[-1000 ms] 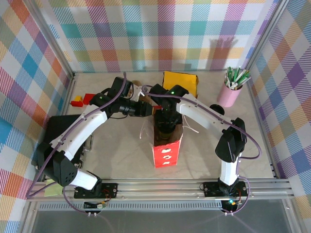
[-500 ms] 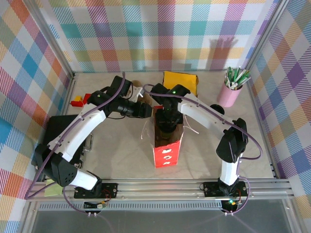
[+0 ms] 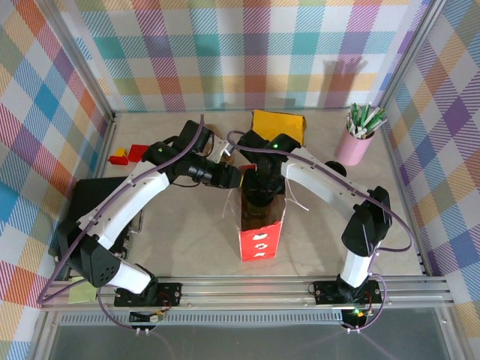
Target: Pack the takeout coffee
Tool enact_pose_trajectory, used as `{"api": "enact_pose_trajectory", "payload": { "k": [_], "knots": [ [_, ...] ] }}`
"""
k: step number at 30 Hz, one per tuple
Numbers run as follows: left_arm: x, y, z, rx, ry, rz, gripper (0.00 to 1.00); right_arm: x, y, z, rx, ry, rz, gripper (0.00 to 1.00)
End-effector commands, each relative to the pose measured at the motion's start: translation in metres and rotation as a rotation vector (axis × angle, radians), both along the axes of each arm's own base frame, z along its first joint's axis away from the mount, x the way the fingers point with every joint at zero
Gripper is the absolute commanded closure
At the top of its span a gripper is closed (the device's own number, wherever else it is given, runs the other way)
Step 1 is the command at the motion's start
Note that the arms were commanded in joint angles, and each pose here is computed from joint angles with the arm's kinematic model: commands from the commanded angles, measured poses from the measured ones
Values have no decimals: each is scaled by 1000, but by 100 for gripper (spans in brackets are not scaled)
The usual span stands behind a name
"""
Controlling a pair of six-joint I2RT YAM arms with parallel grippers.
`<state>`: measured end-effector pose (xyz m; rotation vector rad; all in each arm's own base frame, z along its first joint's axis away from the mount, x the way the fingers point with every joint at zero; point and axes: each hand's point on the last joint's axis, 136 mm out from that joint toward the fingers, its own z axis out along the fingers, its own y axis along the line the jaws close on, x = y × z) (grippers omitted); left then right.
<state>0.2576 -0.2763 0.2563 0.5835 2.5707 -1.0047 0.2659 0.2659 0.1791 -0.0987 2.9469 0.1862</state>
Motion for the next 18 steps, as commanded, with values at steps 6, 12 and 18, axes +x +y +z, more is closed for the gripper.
{"api": "enact_pose_trajectory", "payload": {
  "k": [6, 12, 18],
  "knots": [
    [3, -7, 2, 13, -47, -34, 81, -3, -8, 7, 23, -19, -26, 34],
    [5, -1, 6, 32, -89, -15, 96, -1, -9, 10, 21, -44, -11, 34],
    [4, 5, 12, 35, -140, -9, 100, -1, -11, 21, 57, -101, 14, 34]
  ]
}}
